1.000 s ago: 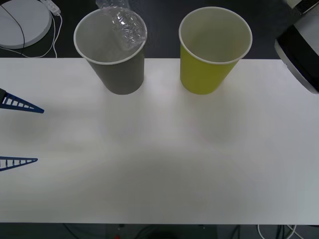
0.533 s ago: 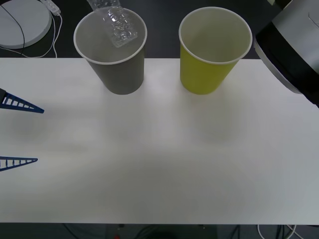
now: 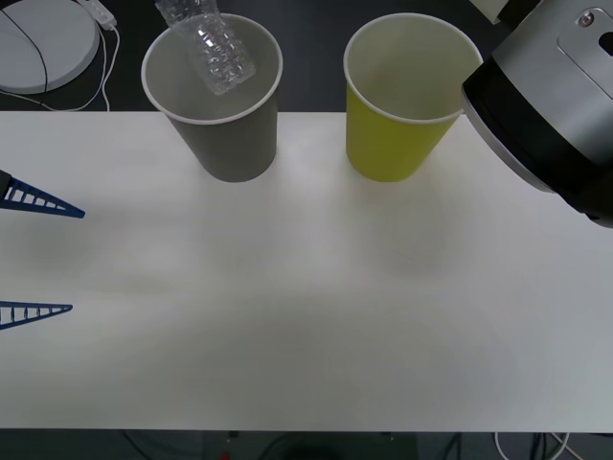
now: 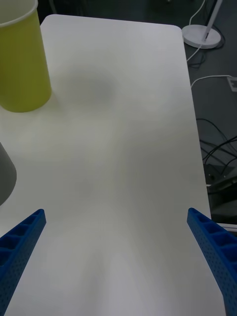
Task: Put the can into the green bin and the plastic bottle into the gray bin
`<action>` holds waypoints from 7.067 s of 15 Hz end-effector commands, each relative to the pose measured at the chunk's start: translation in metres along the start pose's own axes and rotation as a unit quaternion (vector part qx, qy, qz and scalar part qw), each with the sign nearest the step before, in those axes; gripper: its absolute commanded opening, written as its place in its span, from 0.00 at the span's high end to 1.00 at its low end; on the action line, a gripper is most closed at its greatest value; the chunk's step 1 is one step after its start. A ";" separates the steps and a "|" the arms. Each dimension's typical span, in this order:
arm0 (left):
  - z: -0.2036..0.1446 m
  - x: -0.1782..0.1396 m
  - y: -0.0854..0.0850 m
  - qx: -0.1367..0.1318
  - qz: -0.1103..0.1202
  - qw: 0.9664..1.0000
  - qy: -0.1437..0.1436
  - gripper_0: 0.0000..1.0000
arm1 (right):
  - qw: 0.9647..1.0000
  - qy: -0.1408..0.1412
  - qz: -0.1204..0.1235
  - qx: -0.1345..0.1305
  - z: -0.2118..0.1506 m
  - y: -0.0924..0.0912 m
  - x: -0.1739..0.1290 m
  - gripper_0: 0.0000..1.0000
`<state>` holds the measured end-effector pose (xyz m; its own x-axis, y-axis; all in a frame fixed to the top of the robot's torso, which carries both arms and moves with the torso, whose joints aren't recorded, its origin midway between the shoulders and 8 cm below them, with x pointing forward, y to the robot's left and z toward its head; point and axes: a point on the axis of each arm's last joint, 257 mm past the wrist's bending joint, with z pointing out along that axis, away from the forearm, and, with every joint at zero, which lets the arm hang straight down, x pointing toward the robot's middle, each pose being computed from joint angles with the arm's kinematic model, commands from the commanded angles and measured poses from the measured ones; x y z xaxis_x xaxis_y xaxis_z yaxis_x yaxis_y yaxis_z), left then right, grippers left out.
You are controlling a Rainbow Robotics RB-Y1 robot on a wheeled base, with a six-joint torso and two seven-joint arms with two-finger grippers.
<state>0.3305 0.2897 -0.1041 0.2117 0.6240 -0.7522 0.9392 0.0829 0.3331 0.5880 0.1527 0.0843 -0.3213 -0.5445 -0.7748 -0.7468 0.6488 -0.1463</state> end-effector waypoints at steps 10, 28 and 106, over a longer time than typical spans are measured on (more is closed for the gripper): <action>0.000 0.000 0.000 0.000 0.000 1.000 0.000 0.00 | 1.000 0.000 -0.013 0.007 0.000 -0.003 0.000 0.00; 0.000 0.000 0.000 0.000 0.000 1.000 0.000 0.00 | 0.992 -0.043 -0.038 -0.111 -0.030 -0.018 0.026 0.00; 0.000 0.000 0.000 0.000 0.000 1.000 0.000 0.00 | 0.904 -0.199 -0.297 -0.233 -0.241 0.002 0.436 0.00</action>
<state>0.3305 0.2897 -0.1041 0.2117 0.6240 -0.7522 0.9392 0.0829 0.3331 0.3069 -0.2120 -0.1052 0.3850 -0.4306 -0.8163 -0.9115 -0.0392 -0.4093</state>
